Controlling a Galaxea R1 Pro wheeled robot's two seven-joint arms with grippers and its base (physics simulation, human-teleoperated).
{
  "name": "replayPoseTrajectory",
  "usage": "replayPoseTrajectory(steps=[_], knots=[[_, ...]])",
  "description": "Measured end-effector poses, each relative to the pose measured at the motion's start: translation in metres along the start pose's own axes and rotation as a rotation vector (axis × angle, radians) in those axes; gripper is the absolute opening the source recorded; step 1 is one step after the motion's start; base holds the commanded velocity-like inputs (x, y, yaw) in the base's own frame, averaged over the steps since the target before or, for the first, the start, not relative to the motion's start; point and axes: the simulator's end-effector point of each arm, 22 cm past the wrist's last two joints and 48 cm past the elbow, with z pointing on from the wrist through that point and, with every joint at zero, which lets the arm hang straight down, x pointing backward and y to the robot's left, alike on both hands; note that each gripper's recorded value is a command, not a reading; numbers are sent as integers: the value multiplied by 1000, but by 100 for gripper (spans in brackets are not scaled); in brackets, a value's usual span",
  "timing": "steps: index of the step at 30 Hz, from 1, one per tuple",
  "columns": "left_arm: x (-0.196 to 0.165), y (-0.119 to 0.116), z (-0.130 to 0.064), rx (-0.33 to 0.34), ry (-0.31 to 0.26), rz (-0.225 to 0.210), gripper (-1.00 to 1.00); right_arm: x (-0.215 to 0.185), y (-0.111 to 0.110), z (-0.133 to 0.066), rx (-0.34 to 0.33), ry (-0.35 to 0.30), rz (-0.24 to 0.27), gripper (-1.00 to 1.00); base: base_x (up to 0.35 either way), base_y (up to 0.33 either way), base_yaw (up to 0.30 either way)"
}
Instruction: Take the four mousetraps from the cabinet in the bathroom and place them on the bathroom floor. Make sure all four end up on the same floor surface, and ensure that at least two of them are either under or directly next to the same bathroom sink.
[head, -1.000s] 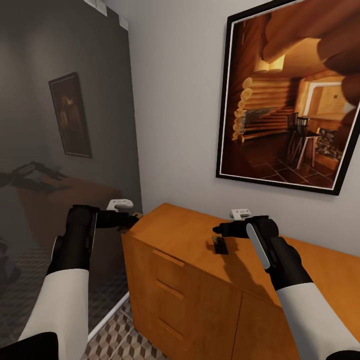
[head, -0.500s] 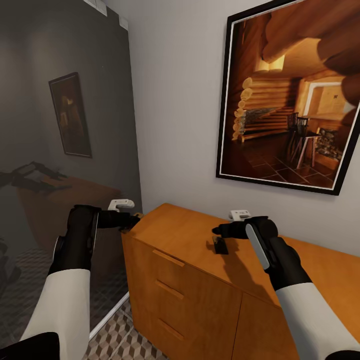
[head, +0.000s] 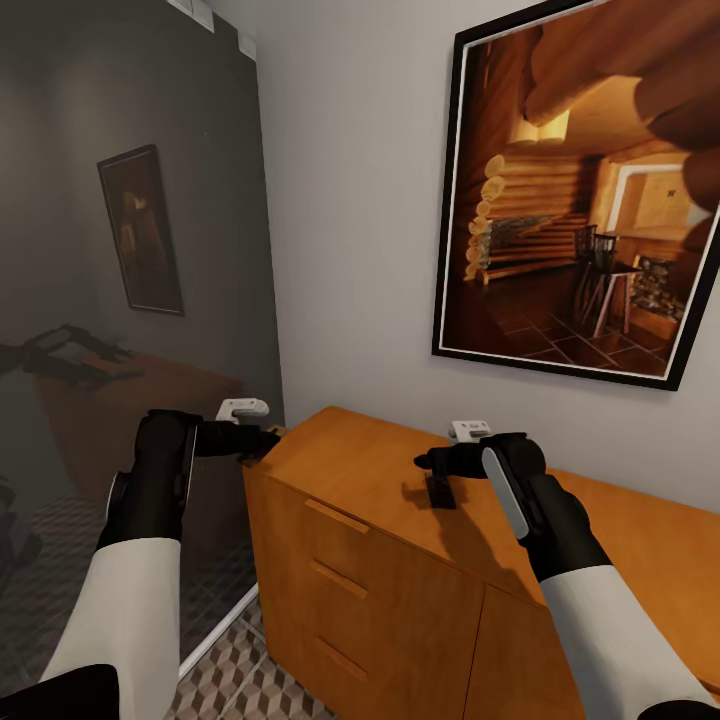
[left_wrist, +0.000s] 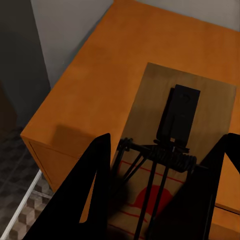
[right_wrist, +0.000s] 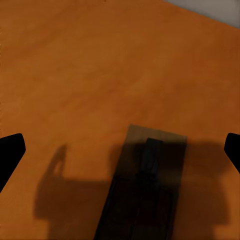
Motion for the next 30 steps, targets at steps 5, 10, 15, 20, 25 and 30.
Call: replayPoseTrajectory(steps=[5, 10, 15, 20, 25, 30], knots=[[0, 0, 0, 0, 0, 0, -100, -1, -3, -1, 1, -4, 15, 100, 0, 0, 0], [0, 0, 0, 0, 0, 0, -100, -2, -5, -1, 0, -8, 27, 100, 0, 0, 0], [0, 0, 0, 0, 0, 0, -100, -3, -6, -2, 0, -9, 32, 100, 0, 0, 0], [0, 0, 0, 0, 0, 0, -100, -3, -6, -2, 0, -9, 33, 100, -5, 0, 0], [0, -1, 0, 2, -1, 1, -100, -3, -7, -1, 1, -9, 33, 100, -140, 0, 0], [-1, -1, 0, 3, -2, 1, -100, -3, -7, -2, 1, -9, 33, 100, -88, 0, 0]])
